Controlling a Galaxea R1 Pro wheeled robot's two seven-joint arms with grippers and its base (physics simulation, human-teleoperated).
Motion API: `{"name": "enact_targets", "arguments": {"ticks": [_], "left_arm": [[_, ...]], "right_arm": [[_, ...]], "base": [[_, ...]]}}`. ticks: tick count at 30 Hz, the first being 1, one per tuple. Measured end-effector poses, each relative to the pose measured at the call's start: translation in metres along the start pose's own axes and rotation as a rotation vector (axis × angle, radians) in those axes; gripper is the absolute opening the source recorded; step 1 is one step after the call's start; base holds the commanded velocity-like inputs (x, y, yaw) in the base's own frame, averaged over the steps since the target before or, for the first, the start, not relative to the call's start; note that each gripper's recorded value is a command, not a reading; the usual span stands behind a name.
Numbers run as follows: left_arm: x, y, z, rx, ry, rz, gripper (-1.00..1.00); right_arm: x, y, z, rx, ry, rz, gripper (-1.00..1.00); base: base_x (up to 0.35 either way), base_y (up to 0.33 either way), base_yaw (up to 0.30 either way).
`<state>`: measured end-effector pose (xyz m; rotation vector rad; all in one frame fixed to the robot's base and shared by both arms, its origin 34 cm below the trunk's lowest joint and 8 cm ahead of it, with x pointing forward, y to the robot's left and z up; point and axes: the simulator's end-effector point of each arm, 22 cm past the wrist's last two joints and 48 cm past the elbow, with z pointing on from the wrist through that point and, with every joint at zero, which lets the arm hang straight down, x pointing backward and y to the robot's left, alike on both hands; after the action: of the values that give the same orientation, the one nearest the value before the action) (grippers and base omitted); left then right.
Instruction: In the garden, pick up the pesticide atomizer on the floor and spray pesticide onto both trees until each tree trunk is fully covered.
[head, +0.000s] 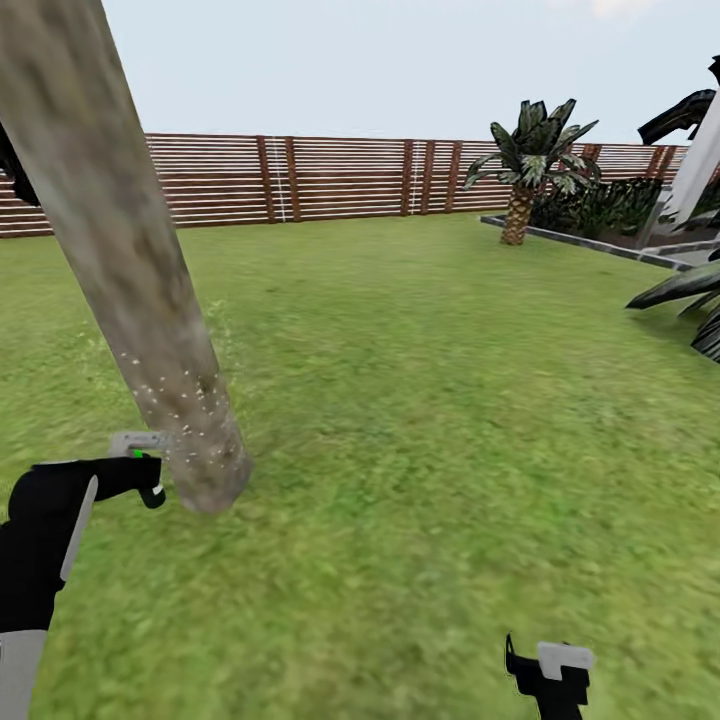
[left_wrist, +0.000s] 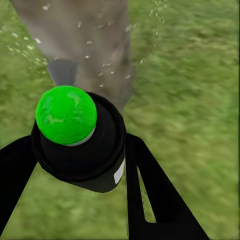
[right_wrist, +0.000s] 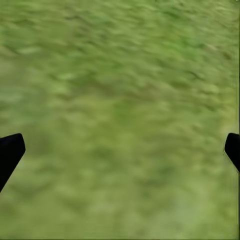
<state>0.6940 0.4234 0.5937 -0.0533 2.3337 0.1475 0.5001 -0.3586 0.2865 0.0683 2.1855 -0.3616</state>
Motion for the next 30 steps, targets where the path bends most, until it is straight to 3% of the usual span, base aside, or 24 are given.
{"name": "enact_targets", "arguments": {"ticks": [7, 11, 15, 17, 22, 26, 27, 28, 30], "left_arm": [[0.011, -0.001, 0.004, 0.0, 0.025, 0.0, -1.0], [0.066, 0.014, 0.021, -0.019, 0.134, -0.03, -1.0], [0.07, 0.016, 0.022, -0.022, 0.141, -0.038, -1.0], [0.071, 0.031, 0.02, -0.073, 0.142, -0.04, -1.0], [0.073, 0.03, 0.022, -0.079, 0.131, -0.039, -1.0], [0.091, 0.028, 0.034, -0.059, 0.076, 0.005, -1.0], [0.107, 0.017, 0.047, -0.008, 0.063, 0.025, -1.0], [0.132, -0.012, 0.061, 0.101, 0.07, 0.069, -1.0], [0.163, -0.044, 0.072, 0.212, 0.088, 0.176, -1.0]], "right_arm": [[0.0, 0.0, 0.0, 0.0, 0.0, 0.0, 1.0], [0.0, 0.0, 0.0, 0.0, 0.0, 0.0, 1.0], [0.0, -0.002, 0.0, 0.003, -0.001, 0.001, 1.0], [0.0, -0.002, 0.0, 0.003, -0.001, 0.001, 1.0], [0.0, 0.0, 0.0, 0.001, 0.0, 0.001, 1.0], [0.0, 0.002, 0.0, -0.003, -0.001, 0.001, 1.0], [-0.003, 0.007, 0.0, -0.022, -0.007, -0.015, 1.0], [-0.014, 0.023, 0.002, -0.085, -0.042, -0.086, 1.0], [-0.038, 0.046, 0.005, -0.171, -0.112, -0.193, 1.0]], "base": [[0.04, -0.112, 0.121], [0.0, -0.001, 0.166], [0.07, -0.032, 0.008], [0.153, -0.174, 0.001], [-0.244, -0.119, 0.0], [-0.338, -0.012, 0.0], [-0.343, -0.001, 0.0], [-0.343, 0.0, 0.0], [-0.344, 0.0, 0.0]]}}
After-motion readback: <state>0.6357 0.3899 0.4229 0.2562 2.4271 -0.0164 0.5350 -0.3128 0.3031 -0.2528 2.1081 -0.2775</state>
